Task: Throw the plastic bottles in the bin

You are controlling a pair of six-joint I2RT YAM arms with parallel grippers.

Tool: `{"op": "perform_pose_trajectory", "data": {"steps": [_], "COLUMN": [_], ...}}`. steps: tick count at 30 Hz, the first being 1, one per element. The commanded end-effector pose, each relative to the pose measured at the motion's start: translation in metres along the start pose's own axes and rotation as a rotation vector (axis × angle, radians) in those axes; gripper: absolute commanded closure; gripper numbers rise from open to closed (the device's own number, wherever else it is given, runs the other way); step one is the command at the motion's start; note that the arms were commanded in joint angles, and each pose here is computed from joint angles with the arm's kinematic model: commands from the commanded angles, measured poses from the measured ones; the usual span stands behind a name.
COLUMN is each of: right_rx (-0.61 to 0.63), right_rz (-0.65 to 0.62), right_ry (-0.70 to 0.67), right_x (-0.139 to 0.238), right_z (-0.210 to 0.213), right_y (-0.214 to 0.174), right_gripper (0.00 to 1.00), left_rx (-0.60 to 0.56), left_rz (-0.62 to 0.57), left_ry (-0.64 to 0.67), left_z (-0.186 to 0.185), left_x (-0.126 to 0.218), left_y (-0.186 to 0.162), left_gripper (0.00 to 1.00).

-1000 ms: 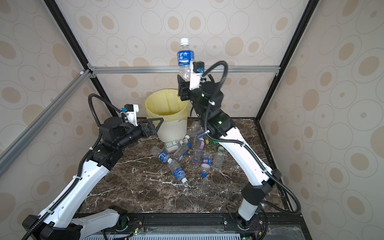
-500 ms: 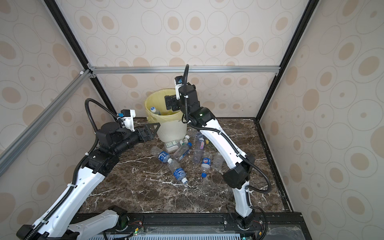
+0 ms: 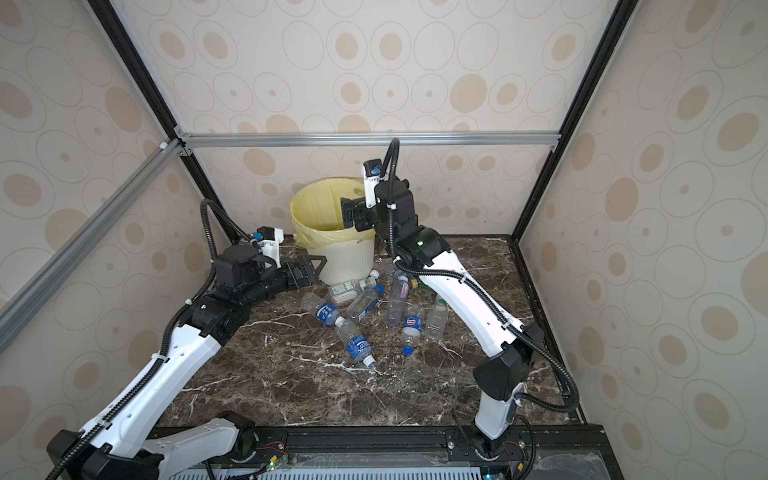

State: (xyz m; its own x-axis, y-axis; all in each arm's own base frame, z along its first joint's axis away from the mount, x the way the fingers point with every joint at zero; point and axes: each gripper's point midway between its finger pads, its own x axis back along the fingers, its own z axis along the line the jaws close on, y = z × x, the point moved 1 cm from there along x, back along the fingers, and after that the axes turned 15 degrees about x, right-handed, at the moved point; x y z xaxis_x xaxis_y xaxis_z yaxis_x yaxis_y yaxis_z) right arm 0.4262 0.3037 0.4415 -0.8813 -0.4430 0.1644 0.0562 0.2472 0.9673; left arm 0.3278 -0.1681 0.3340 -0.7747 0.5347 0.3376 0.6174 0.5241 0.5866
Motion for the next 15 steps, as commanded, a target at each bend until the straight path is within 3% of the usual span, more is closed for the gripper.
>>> {"op": "perform_pose_trajectory", "data": {"steps": [1,15], "right_rx": [-0.025,-0.065], "right_rz": [-0.018,0.164], "right_ry": [0.012,0.126], "right_x": [0.022,0.068], "right_z": [-0.002,0.026], "right_y": [-0.005,-0.125], "right_gripper": [0.00,0.00], "left_rx": [-0.020,0.174], "left_rz": [0.021,0.102], "left_ry": [0.047,0.237], "left_z": [0.010,0.089], "left_x": [-0.003,-0.037], "left_y": [-0.007,-0.057], "left_gripper": [0.01,0.01]}}
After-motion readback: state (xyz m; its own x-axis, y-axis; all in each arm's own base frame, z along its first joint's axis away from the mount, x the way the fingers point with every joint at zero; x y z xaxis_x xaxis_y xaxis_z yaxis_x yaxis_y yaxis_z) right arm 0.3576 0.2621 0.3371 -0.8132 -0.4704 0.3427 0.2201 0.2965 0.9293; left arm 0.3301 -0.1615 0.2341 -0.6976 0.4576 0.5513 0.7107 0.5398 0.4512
